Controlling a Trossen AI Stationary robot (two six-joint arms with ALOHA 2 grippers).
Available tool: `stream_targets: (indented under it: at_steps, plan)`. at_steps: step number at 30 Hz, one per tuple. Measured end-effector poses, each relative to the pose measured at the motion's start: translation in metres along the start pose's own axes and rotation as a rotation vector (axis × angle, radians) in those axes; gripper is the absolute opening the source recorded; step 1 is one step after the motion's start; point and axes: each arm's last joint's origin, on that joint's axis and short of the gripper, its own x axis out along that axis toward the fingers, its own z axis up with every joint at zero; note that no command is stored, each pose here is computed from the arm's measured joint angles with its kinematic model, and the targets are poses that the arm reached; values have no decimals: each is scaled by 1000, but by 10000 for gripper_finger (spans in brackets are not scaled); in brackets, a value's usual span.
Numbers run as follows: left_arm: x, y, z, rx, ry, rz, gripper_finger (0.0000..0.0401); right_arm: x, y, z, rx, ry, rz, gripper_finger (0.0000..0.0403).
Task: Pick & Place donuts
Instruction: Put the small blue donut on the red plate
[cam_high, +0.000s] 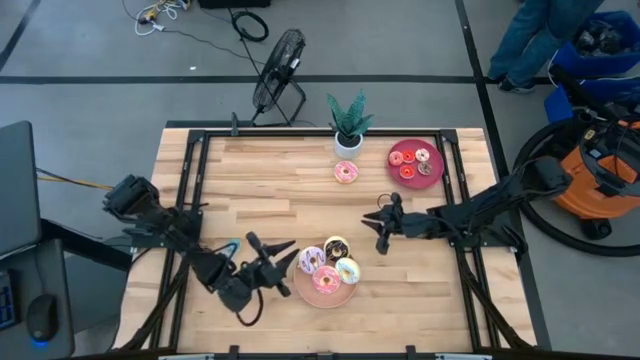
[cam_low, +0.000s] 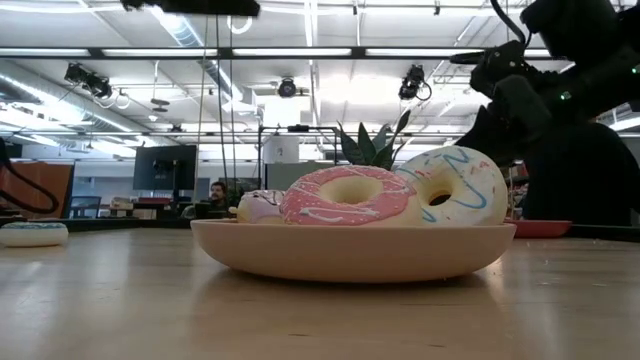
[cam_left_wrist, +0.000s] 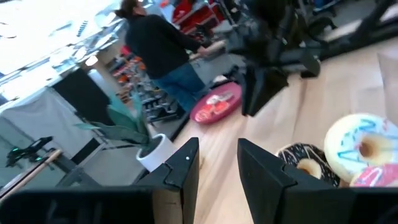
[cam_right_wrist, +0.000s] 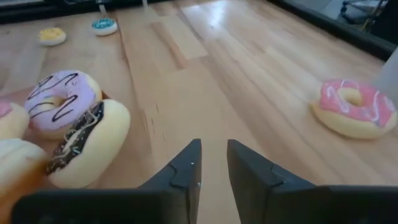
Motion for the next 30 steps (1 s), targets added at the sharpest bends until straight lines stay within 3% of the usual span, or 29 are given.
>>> stream_targets:
  at_steps: [7, 11, 13, 15, 23, 30]
  plan:
    - [-30, -7, 10, -54, -39, -53, 115, 5, 2, -5, 11, 10, 5, 87]
    - [-44, -16, -3, -21, -25, -287, 115, 6, 3, -2, 5, -16, 12, 87]
    - [-46, -14, -13, -71, 53, -404, 115, 6, 3, -1, 6, -30, 16, 87]
    - [-42, -10, -26, -123, 185, -448, 115, 6, 3, 0, 3, -39, 19, 87]
    - [-35, 38, -64, -270, 721, -280, 122, 6, 3, 1, 4, -46, 20, 87]
    - [-56, 73, -79, -279, 1077, -54, 187, 6, 3, -1, -2, -31, 16, 87]
